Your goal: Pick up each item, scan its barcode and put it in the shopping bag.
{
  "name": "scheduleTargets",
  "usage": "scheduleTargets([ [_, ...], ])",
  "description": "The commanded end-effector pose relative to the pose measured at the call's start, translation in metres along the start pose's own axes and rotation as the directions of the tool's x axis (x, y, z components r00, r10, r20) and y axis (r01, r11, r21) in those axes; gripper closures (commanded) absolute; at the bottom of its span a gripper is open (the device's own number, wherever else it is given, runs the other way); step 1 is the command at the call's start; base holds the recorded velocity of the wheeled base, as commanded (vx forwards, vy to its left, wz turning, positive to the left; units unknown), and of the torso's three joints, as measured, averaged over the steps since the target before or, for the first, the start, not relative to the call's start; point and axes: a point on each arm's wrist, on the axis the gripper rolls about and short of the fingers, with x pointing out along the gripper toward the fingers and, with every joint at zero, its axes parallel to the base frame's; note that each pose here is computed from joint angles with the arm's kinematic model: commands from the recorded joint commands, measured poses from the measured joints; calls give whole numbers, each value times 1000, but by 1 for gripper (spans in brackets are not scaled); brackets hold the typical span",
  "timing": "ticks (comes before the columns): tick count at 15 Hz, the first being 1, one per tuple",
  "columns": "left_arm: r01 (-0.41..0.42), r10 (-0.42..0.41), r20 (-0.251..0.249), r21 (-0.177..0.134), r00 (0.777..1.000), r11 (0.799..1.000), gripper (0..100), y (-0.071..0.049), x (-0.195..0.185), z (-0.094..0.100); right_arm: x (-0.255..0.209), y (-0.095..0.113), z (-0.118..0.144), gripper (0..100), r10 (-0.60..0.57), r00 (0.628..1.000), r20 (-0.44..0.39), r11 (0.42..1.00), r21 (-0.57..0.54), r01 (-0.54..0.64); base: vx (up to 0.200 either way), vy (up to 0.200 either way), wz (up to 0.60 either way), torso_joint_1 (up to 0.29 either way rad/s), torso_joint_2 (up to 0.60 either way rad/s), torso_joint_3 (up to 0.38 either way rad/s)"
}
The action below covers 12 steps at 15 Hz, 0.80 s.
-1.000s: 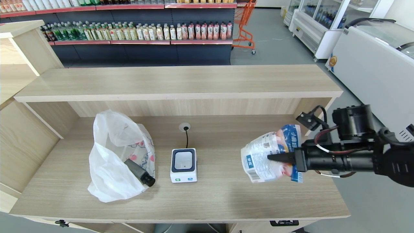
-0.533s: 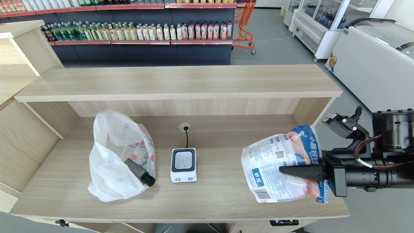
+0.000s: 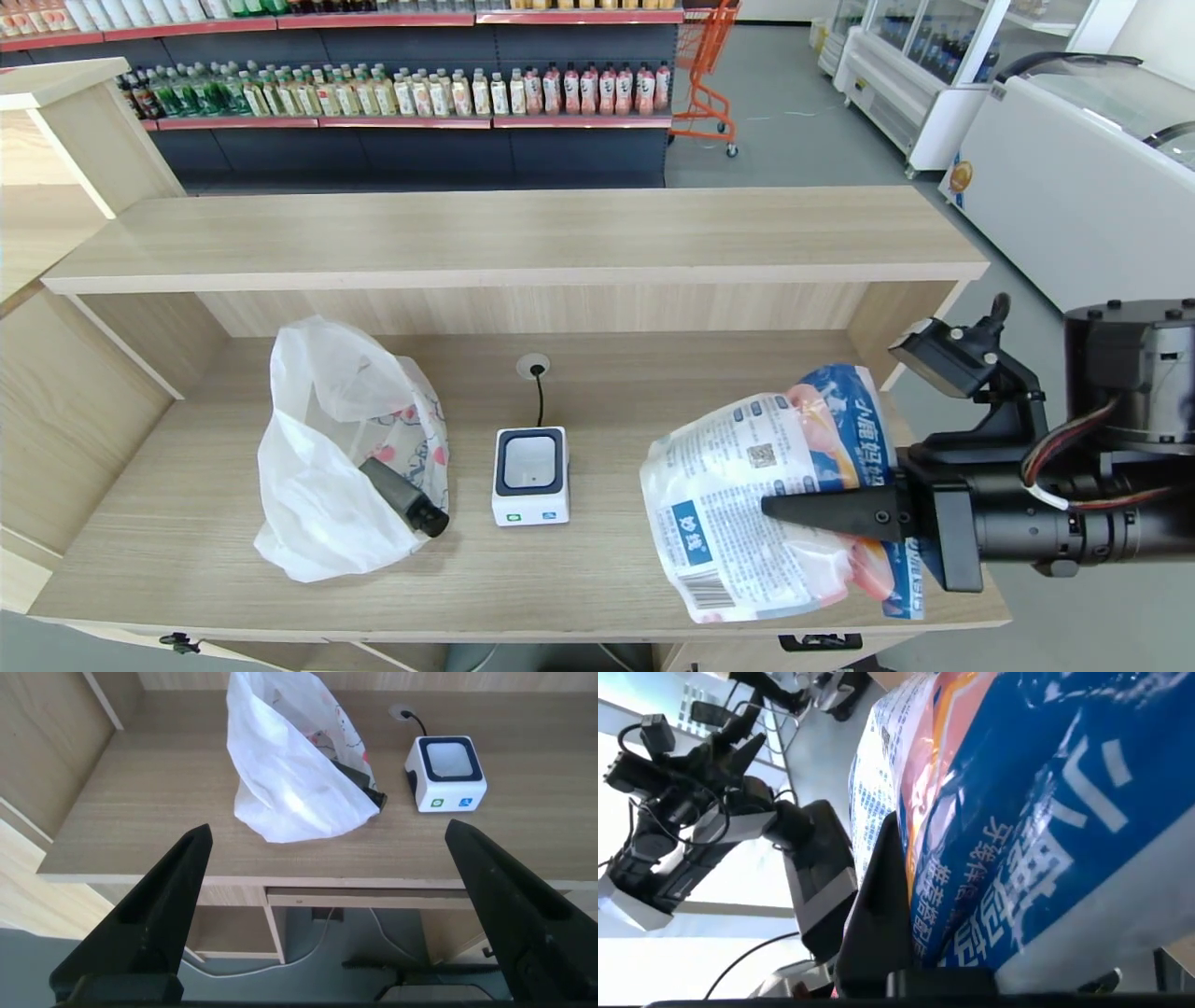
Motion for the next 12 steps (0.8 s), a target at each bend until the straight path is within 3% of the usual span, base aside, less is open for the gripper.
scheduleTargets([
  [1, 0, 0, 0, 0, 1000, 1000, 0, 0, 0, 0, 6, 3, -4, 100, 23, 999, -25, 1000, 3, -22, 0, 0, 0, 0, 0, 0],
  [12, -1, 1, 0, 0, 1000, 1000, 0, 0, 0, 0, 14, 1, -9, 100, -27, 999, -42, 1000, 12, 28, 0, 0, 0, 0, 0, 0],
])
